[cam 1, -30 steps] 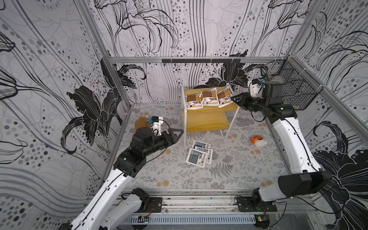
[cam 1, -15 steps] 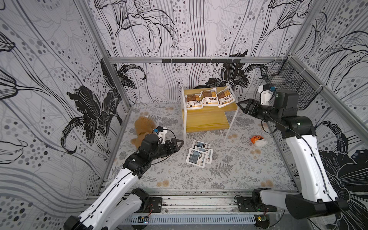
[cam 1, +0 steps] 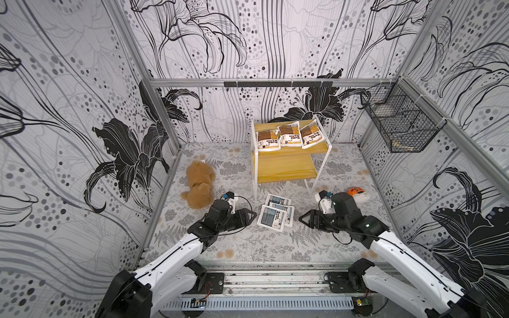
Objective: Place the bagged coffee beans on the shelf by color
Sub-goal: Place the bagged coffee beans on the shelf, then pick up the bagged coffee beans at the center of the board.
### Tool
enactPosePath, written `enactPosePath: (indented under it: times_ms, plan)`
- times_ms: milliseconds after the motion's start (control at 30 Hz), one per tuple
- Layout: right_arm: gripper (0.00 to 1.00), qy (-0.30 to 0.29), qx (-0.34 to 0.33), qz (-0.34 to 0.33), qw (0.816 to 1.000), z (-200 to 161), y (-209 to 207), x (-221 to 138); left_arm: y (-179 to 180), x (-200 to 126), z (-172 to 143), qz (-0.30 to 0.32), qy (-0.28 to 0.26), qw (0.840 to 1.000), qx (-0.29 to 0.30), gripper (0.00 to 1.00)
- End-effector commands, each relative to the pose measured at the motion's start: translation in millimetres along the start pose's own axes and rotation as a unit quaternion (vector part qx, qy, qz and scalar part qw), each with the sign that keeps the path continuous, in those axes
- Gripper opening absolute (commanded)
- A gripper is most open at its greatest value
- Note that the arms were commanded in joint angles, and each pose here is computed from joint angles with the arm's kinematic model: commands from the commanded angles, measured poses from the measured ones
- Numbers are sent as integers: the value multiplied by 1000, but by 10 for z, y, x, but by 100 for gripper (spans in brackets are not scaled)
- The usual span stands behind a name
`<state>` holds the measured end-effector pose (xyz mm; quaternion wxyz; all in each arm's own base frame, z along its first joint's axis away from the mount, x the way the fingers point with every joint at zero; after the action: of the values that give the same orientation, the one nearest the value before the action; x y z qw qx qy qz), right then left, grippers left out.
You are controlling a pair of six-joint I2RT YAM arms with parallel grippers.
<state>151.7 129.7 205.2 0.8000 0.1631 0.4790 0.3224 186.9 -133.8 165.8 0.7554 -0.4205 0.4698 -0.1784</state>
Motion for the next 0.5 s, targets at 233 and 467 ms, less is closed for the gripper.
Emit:
enactPosePath:
  times_ms: [233, 467]
  plan:
    - [66, -22, -9, 52, 998, 78, 37, 531, -10, 327, 93, -18, -1, 996, 91, 63]
    - [65, -6, -2, 56, 998, 86, -43, 782, 68, 540, 129, 9, 22, 992, 122, 63]
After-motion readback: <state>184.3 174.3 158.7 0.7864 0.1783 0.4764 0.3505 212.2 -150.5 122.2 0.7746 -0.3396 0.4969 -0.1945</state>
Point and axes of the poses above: each gripper's point midway between its finger pads, its own x axis out along the fingers, its own y axis along the line the jaws close on, z = x × y, the point moved 10 cm from there along -x, back along the fingers, and after that the axes turned 14 degrees about -x, right-handed, at the moved point
